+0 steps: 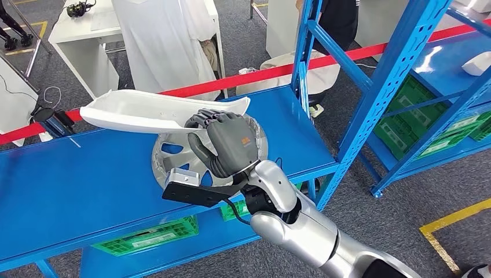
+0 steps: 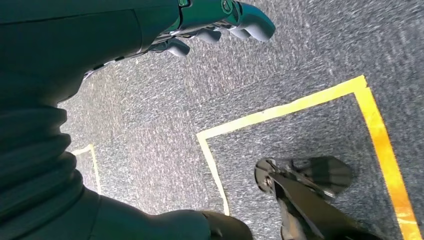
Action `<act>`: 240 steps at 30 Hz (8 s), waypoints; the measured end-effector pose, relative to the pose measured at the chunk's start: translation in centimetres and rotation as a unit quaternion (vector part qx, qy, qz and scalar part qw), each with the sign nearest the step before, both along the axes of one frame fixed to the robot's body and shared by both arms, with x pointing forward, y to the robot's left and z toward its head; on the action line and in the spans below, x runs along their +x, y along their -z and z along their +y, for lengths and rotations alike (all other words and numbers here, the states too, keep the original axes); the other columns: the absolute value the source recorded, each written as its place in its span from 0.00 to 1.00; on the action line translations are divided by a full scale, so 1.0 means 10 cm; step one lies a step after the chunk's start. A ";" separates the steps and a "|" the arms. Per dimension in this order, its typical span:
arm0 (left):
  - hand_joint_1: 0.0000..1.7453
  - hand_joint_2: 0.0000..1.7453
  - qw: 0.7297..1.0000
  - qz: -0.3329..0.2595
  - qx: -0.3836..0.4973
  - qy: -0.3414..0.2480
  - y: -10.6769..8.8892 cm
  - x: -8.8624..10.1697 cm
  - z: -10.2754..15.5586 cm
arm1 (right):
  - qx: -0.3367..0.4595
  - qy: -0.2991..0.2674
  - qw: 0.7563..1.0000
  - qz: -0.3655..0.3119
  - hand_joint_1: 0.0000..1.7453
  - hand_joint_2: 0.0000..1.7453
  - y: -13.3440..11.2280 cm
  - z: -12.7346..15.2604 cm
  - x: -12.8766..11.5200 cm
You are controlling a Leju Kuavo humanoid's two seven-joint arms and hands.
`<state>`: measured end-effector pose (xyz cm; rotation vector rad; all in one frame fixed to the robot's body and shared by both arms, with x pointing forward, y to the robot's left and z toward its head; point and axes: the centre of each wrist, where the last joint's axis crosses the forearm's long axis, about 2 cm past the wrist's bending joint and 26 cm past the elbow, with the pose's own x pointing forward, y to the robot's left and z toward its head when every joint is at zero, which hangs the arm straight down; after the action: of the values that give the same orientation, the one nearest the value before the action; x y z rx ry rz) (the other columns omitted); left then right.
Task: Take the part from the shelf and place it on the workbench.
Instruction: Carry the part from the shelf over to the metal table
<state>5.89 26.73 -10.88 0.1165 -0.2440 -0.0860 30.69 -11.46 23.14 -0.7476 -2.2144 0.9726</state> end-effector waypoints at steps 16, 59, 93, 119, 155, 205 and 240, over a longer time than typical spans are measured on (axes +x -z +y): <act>0.00 1.00 1.000 -0.019 0.003 0.005 0.00 0.00 0.01 | 0.017 0.046 0.999 0.002 1.00 1.00 0.19 -0.26 -0.12; 0.00 1.00 1.000 -0.012 0.004 -0.008 0.00 -0.02 -0.02 | 0.013 0.099 0.995 0.000 1.00 1.00 0.23 -0.46 -0.37; 0.00 1.00 1.000 -0.014 0.013 -0.007 0.00 0.01 0.05 | 0.015 0.090 0.996 0.007 1.00 1.00 0.21 -0.43 -0.27; 0.00 1.00 1.000 -0.028 0.002 -0.005 0.01 -0.04 0.06 | 0.019 0.094 0.995 0.020 1.00 1.00 0.32 -0.44 -0.34; 0.00 1.00 0.999 -0.023 -0.004 -0.030 0.01 -0.05 0.01 | -0.035 0.052 0.998 0.020 1.00 1.00 0.22 -0.38 -0.21; 0.00 1.00 0.999 -0.031 0.004 0.028 0.01 -0.11 -0.03 | -0.043 0.113 0.992 0.017 1.00 1.00 0.52 -0.60 -0.68; 0.00 1.00 0.999 -0.029 0.005 0.039 0.01 -0.09 -0.02 | -0.059 0.081 0.995 0.021 1.00 1.00 0.37 -0.46 -0.42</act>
<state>5.04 26.58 -10.99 0.1197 -0.3068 -0.1606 26.44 -16.02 19.45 -0.9360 -2.0380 1.0352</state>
